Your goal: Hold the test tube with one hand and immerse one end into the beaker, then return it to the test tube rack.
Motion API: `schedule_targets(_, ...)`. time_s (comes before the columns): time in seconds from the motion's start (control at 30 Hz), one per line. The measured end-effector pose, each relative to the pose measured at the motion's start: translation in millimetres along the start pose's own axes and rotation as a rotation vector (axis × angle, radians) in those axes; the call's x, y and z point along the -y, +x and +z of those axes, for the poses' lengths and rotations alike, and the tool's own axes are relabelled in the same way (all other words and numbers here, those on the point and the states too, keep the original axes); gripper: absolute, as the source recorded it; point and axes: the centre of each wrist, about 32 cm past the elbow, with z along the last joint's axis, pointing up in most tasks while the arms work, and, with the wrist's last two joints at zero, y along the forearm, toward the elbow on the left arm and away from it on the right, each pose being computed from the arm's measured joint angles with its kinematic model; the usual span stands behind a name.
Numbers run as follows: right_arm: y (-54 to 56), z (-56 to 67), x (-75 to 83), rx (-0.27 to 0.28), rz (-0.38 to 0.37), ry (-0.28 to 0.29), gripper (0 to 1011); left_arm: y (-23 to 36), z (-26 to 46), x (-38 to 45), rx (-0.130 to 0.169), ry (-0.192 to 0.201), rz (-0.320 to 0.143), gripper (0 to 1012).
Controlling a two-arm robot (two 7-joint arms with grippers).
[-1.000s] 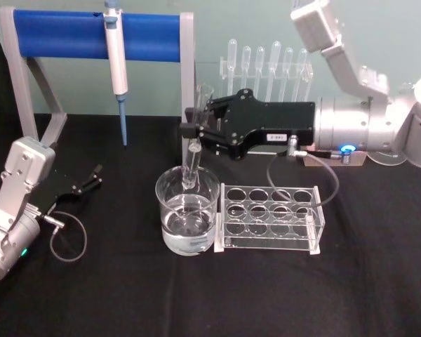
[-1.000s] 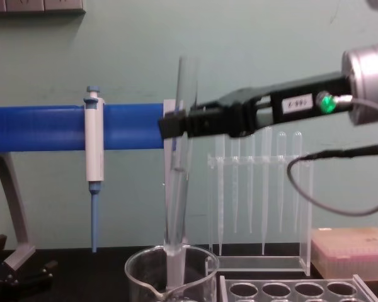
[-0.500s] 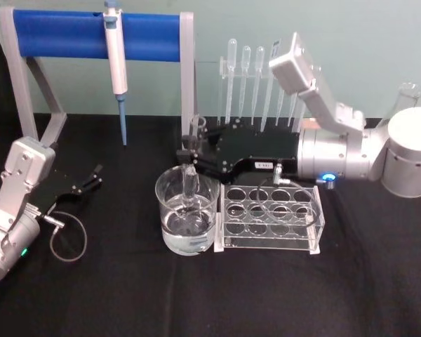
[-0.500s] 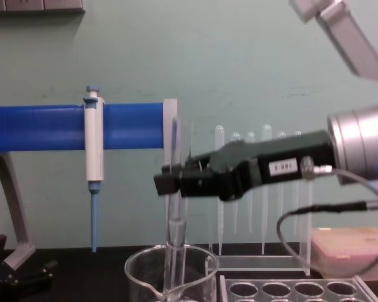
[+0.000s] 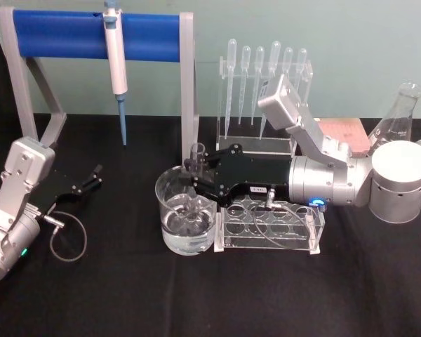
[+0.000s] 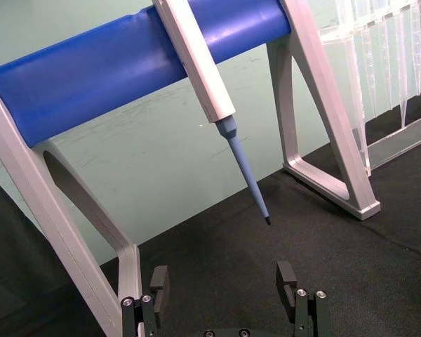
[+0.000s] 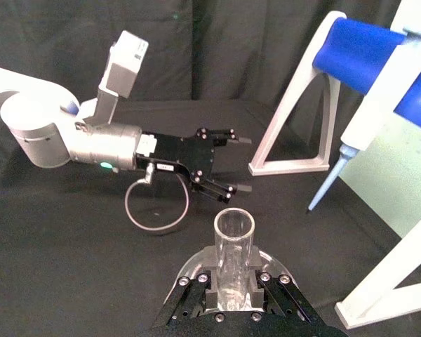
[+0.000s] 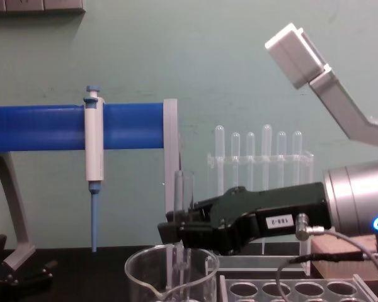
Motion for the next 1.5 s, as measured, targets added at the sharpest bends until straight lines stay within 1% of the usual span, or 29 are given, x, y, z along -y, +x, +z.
schedule_targets(0.1,-1.1,-5.6,-1.4,-0.002,-0.006,-0.008,241,0.0,0.0,0.0,0.0,0.0,0.0,1000)
schedule_targets(0.3,-2.6,-12.0,-4.1,-0.01,-0.007,-0.019,241,0.0,0.0,0.0,0.0,0.0,0.0,1000)
schedule_targets(0.5,-3.3,-15.4,-5.1,-0.015,-0.006,-0.023,241,0.0,0.0,0.0,0.0,0.0,0.0,1000)
schedule_targets(0.73,-2.6,-16.9,-4.7,-0.024,-0.004,-0.015,241,0.0,0.0,0.0,0.0,0.0,0.0,1000)
schedule_targets(1.5,-2.8,-15.8,-4.8,-0.021,-0.002,-0.017,241,0.0,0.0,0.0,0.0,0.0,0.0,1000)
